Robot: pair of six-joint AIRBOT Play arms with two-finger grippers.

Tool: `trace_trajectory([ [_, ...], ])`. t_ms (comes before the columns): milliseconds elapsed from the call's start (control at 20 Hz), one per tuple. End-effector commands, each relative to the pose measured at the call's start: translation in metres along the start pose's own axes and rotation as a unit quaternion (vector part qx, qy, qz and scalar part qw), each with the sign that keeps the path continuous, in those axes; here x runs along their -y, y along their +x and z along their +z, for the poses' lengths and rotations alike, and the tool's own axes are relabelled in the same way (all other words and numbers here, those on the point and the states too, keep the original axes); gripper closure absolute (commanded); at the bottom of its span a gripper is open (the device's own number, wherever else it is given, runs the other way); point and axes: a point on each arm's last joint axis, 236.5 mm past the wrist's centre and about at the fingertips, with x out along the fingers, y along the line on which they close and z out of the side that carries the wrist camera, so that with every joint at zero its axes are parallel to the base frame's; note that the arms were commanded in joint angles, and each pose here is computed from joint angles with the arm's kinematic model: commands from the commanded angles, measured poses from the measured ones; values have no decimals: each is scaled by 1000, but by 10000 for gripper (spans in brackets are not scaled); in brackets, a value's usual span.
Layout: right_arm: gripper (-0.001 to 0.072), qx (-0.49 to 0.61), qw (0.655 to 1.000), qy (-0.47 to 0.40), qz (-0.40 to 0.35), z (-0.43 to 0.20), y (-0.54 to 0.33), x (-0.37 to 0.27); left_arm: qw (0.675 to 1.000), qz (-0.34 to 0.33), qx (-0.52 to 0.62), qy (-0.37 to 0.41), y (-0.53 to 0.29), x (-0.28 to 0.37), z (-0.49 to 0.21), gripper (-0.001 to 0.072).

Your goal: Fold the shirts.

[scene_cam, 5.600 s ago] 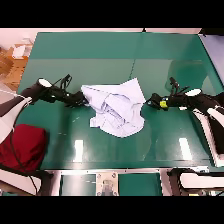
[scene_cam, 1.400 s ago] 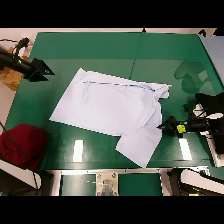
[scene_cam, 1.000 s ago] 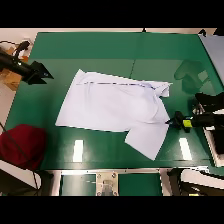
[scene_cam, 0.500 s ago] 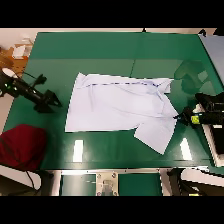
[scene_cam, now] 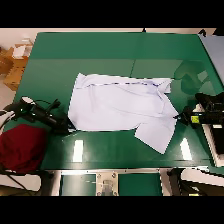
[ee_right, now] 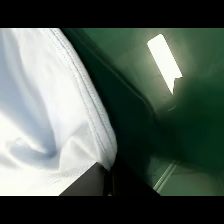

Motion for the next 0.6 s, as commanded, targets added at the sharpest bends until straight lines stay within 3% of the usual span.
trace_trajectory([
  [0, 696, -3, 1000, -1, 1, -1, 0, -1, 998, 19, 68, -6, 7, -11, 27, 215],
  [150, 696, -3, 1000, 0, 1, -1, 0, -1, 997, 18, 78, -2, 3, -8, 33, 220],
  [200, 696, -3, 1000, -2, 1, -1, 0, -1, 997, 17, 75, 2, 3, -8, 32, 377],
  [250, 696, -3, 1000, -9, 2, -1, 0, -1, 997, 15, 69, 11, 3, -6, 29, 475],
  [350, 696, -2, 1000, -12, 1, -1, 0, -1, 998, 14, 54, 23, 3, -5, 21, 441],
  [550, 696, -2, 1000, -12, 1, -1, 0, 0, 993, 45, 90, 61, -23, 6, 10, 445],
])
